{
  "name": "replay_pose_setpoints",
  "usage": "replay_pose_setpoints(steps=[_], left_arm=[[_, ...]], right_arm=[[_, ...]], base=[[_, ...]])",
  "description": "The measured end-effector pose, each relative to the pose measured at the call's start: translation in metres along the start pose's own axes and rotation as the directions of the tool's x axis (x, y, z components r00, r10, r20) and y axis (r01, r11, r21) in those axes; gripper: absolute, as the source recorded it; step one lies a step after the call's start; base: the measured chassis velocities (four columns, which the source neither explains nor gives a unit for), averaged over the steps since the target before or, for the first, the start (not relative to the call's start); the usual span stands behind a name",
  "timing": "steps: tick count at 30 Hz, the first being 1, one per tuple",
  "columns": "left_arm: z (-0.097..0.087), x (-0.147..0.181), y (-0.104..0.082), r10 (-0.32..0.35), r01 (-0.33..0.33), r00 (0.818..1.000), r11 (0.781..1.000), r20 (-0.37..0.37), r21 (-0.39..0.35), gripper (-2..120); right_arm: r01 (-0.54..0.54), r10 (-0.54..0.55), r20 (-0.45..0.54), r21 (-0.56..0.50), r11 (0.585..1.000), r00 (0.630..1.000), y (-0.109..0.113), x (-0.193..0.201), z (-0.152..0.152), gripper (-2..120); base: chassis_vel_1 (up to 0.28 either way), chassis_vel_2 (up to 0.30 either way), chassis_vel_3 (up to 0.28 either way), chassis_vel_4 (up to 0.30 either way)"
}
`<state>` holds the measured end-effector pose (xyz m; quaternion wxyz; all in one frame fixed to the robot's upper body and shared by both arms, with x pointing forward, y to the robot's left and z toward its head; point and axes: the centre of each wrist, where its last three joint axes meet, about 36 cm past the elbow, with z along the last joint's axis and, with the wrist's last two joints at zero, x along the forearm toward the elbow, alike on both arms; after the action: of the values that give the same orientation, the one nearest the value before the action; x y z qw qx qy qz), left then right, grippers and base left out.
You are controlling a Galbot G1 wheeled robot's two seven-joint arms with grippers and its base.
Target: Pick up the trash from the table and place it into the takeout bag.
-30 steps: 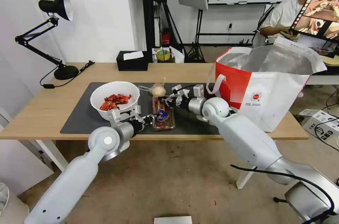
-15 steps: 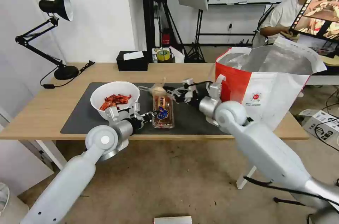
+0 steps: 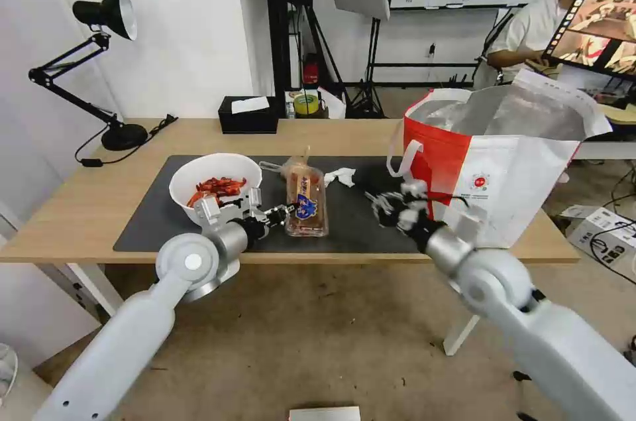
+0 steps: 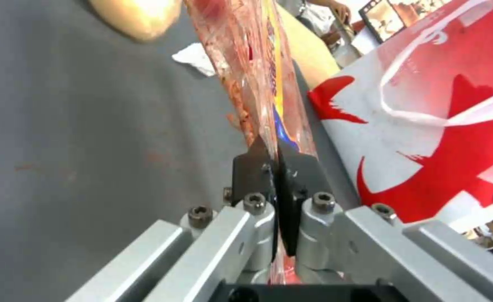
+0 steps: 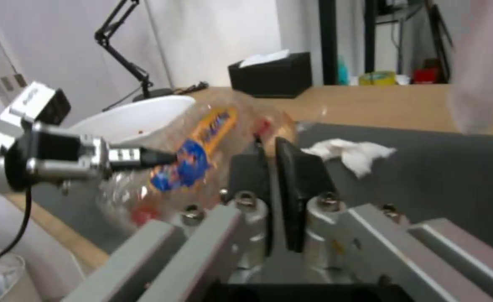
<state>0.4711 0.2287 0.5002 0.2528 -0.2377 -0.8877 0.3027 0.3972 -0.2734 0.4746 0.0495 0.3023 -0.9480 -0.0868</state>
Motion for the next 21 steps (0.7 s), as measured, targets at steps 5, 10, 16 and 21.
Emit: replay_pose_setpoints(steps=[5,10,16,21], left_arm=[[-0.005,0.005,-0.006,0.018,-0.018,0.999,1.0,0.027,0.003,0],[-0.008,0.009,-0.011,0.035,-0.035,0.999,0.999,0.036,0.0,0],[-0.019,0.013,-0.017,0.056,-0.055,0.997,0.998,0.053,-0.012,0],[-0.036,0.017,-0.024,0.084,-0.082,0.993,0.996,0.078,-0.025,0]], right_arm=[[-0.037,0.037,0.015,0.006,0.999,0.999,0.004,0.024,0.002,24],[-0.099,0.099,0.036,-0.002,0.995,0.994,0.0,0.049,0.008,41],[-0.136,0.135,0.043,0.012,0.991,0.99,-0.005,0.073,0.024,67],[-0.149,0.148,0.051,0.012,0.989,0.988,-0.009,0.093,0.042,84]], base=[[0.0,0.0,0.0,0.0],[0.0,0.0,0.0,0.0],[0.0,0.0,0.0,0.0],[0.0,0.0,0.0,0.0]])
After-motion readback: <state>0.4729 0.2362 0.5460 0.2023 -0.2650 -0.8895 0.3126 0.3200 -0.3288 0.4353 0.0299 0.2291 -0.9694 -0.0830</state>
